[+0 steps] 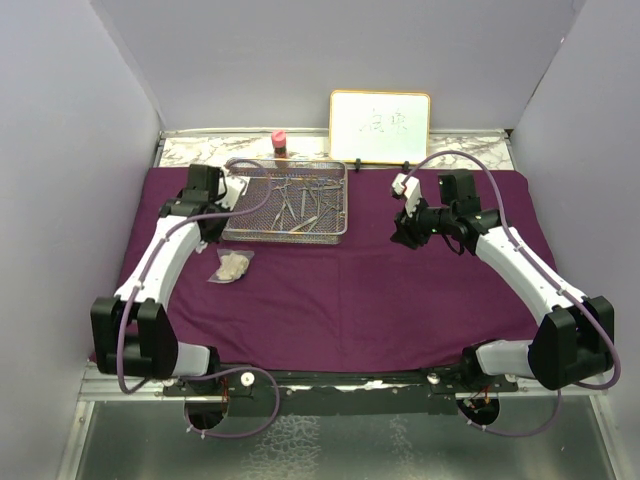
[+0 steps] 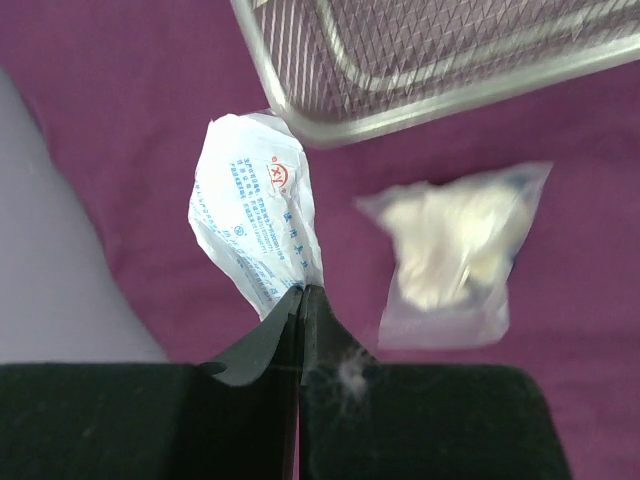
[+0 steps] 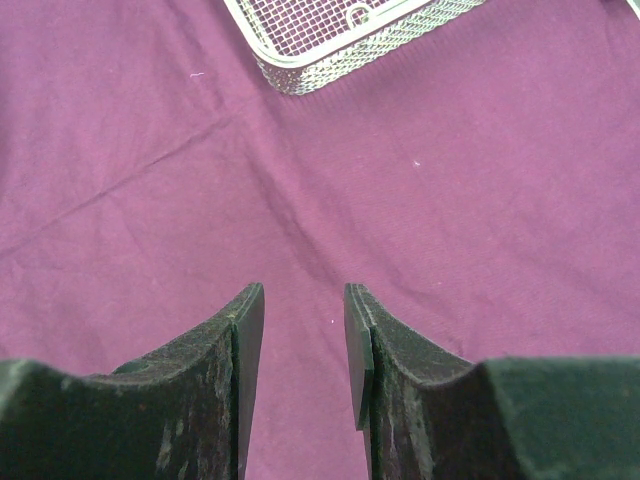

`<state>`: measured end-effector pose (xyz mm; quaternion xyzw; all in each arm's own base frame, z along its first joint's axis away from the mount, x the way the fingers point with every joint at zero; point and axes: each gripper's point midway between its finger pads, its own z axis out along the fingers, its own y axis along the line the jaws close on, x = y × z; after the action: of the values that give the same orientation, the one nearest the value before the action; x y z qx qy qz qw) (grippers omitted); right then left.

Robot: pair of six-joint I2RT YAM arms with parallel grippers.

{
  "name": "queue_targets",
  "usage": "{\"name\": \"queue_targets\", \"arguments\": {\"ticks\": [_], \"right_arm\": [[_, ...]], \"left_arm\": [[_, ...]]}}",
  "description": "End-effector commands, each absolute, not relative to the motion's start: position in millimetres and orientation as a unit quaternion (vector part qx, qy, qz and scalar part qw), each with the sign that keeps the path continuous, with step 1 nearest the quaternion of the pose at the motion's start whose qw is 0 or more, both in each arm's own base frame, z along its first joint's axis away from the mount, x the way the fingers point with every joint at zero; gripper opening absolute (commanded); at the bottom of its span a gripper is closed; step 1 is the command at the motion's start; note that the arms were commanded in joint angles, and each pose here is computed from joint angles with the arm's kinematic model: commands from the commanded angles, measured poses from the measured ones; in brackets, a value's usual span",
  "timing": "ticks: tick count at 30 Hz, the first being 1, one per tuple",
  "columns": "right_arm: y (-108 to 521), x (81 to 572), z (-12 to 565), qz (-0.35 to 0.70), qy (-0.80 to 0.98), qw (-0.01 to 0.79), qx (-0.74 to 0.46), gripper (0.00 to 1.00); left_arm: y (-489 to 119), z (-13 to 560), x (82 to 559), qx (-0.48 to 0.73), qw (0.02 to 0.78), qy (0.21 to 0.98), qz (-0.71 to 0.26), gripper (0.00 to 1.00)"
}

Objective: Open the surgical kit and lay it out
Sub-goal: Place the medical item in the surgical kit.

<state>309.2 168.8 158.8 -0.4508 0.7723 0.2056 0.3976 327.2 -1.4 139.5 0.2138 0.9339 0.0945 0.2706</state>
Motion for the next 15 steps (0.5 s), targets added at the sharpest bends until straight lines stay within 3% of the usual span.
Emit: {"name": "queue_targets", "arguments": {"ticks": [1, 15], "right_arm": [[168, 306, 164, 0.208, 0.766, 0.405, -0.454, 0.39], [167, 307, 162, 0.205, 0.767, 0.404, -0.454, 0.39]], "left_arm": [[28, 138, 284, 0.196, 0.238, 0.942, 0.129, 0.0], [43, 38, 280, 0.186, 0.15, 0.965, 0.108, 0.0]]}}
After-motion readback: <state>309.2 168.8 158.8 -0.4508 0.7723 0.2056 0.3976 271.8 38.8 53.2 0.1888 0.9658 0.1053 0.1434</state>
